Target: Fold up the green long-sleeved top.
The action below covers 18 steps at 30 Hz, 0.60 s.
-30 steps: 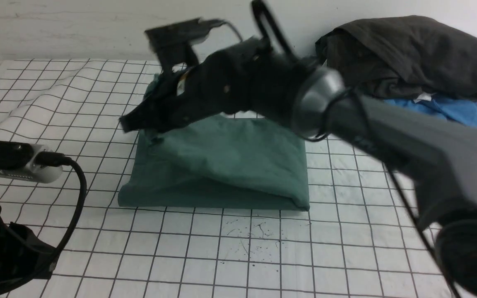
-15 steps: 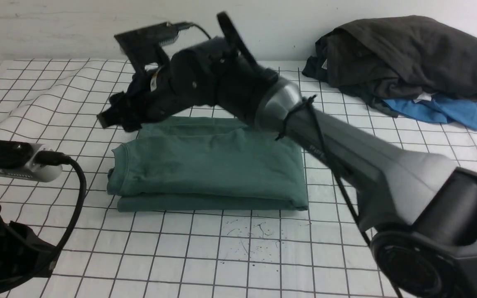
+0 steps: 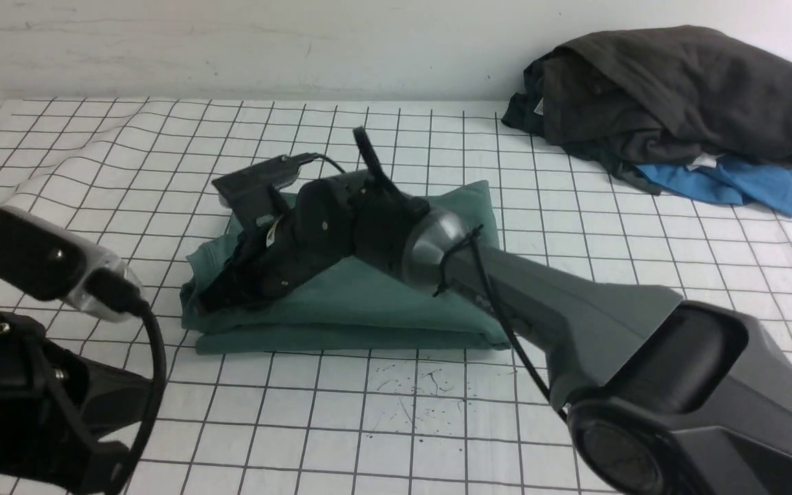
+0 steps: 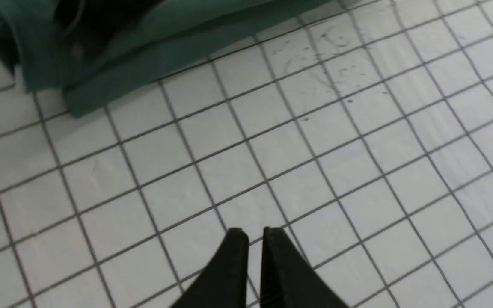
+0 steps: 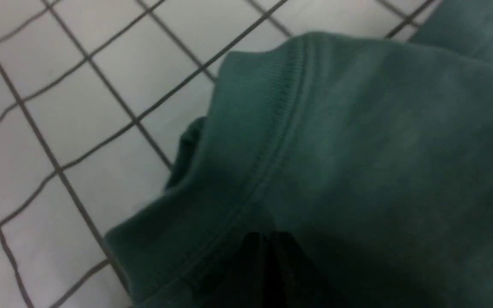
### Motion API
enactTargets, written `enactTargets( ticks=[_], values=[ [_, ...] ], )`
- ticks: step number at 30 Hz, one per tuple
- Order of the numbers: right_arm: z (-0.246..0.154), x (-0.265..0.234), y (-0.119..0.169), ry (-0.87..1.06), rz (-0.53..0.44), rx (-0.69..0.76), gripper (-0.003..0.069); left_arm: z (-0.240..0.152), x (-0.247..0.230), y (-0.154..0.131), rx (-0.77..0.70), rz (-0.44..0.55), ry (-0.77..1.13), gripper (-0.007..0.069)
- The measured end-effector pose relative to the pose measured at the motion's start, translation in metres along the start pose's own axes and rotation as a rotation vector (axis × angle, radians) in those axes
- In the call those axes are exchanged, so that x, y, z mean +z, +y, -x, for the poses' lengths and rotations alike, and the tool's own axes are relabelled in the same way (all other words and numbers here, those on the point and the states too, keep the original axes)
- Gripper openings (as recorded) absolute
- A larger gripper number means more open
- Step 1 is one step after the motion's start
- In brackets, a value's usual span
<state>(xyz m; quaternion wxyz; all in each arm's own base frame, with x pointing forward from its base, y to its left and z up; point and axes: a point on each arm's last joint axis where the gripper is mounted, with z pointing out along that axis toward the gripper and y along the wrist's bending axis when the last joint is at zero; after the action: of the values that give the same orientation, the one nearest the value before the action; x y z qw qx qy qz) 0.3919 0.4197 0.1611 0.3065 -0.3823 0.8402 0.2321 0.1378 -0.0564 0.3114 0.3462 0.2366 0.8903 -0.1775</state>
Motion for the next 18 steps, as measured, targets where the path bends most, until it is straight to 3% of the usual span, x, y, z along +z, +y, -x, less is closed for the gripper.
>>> enactTargets(
  ticks=[5,11,15,18],
  values=[
    [0.026,-0.044,0.003,-0.012,-0.030,-0.156,-0.0013,-0.018,-0.020,-0.011,0.091,0.063,-0.077,0.0034],
    [0.080,-0.212,-0.012,-0.101,-0.115,-0.177,-0.0013,-0.064,-0.033,-0.014,0.143,0.235,-0.284,0.0034],
    [0.070,-0.285,-0.024,-0.100,-0.201,-0.162,-0.0014,-0.087,-0.030,-0.015,0.147,0.270,-0.391,0.0030],
    [0.034,-0.340,-0.022,-0.062,-0.285,-0.130,-0.0014,-0.098,-0.029,-0.015,0.168,0.296,-0.485,0.0023]
  ],
)
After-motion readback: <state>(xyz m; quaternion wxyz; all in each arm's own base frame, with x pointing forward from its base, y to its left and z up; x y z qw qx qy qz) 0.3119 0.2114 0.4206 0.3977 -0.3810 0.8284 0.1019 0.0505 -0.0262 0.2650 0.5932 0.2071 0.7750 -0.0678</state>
